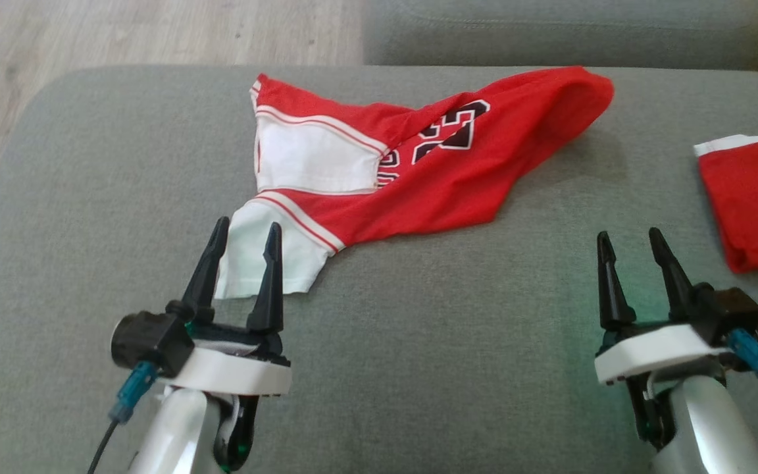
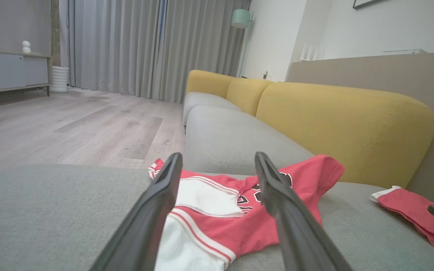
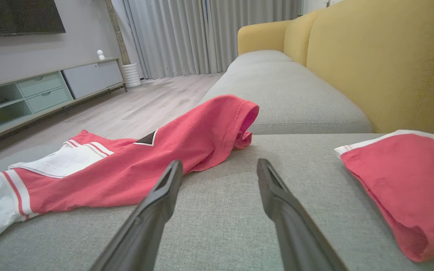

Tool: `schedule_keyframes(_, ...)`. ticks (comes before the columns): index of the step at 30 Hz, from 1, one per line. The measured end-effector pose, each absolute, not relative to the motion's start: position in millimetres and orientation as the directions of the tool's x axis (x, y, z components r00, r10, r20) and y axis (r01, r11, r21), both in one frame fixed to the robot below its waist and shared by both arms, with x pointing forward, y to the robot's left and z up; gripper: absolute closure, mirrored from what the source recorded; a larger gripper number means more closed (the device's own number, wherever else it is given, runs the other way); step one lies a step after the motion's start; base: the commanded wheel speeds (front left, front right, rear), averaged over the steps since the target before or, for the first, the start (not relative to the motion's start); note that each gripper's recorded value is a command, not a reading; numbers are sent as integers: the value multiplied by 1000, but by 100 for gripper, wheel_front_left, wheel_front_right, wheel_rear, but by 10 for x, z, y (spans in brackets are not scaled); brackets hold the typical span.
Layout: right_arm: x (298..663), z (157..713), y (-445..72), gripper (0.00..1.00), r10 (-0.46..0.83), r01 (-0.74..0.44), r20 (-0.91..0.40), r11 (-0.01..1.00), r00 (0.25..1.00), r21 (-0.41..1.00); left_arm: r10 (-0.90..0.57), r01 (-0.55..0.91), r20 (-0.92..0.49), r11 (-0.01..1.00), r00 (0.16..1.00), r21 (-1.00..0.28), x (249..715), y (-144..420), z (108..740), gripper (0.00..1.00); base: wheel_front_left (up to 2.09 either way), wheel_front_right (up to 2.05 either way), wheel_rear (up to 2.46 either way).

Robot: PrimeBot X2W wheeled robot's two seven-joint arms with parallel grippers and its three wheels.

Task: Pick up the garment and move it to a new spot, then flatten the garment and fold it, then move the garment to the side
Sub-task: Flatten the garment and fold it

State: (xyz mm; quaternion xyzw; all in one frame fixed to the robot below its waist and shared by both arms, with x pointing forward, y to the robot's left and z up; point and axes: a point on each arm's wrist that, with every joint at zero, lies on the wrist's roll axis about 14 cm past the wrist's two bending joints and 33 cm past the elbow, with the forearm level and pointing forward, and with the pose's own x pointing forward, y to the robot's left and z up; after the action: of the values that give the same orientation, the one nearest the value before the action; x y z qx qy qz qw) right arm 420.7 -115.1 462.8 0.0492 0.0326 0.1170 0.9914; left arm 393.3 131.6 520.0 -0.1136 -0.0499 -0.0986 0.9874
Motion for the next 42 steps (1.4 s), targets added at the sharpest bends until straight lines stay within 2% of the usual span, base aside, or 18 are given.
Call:
schedule_keyframes(5,4355,4470,-918,0,297,-284,-128,952,946,111,-177,194,98,957,979,-214,3929,1346,5123,0,0,0,0)
schedule_keyframes(9,4475,4310,-621,0,375,-366,-212,927,903,82,-153,166,76,962,985,-215,3931,1431,5052,0,0,0,0)
schedule_keyframes(12,4541,4149,-459,0,409,-392,-280,913,869,115,-145,157,69,964,987,-215,3950,1465,5035,0,0,0,0)
schedule_keyframes(18,4750,3957,-240,0,436,-382,-360,899,825,212,-109,118,56,969,993,-215,3960,1600,5003,0,0,0,0)
schedule_keyframes(26,4954,3731,-172,0,415,-307,-446,905,793,296,-84,88,28,972,996,-219,3928,1681,4921,0,0,0,0)
schedule_keyframes(27,4978,3729,-165,24,415,-308,-448,905,792,293,-83,87,26,972,996,-219,3930,1685,4915,0,0,0,0)
schedule_keyframes(28,5008,3745,-156,67,415,-308,-443,905,795,295,-83,86,24,972,996,-219,3931,1686,4909,0,0,0,0)
schedule_keyframes(29,5033,3771,-147,100,417,-310,-434,903,799,296,-84,87,23,972,996,-220,3932,1683,4905,0,0,0,0)
schedule_keyframes(34,5018,3881,-181,100,419,-342,-370,904,829,257,-98,102,28,970,995,-221,3971,1636,4913,0,0,0,0)
schedule_keyframes(42,5055,4223,-696,100,301,-251,-261,946,917,207,-162,174,74,960,984,-219,4035,1415,5050,0,0,0,0)
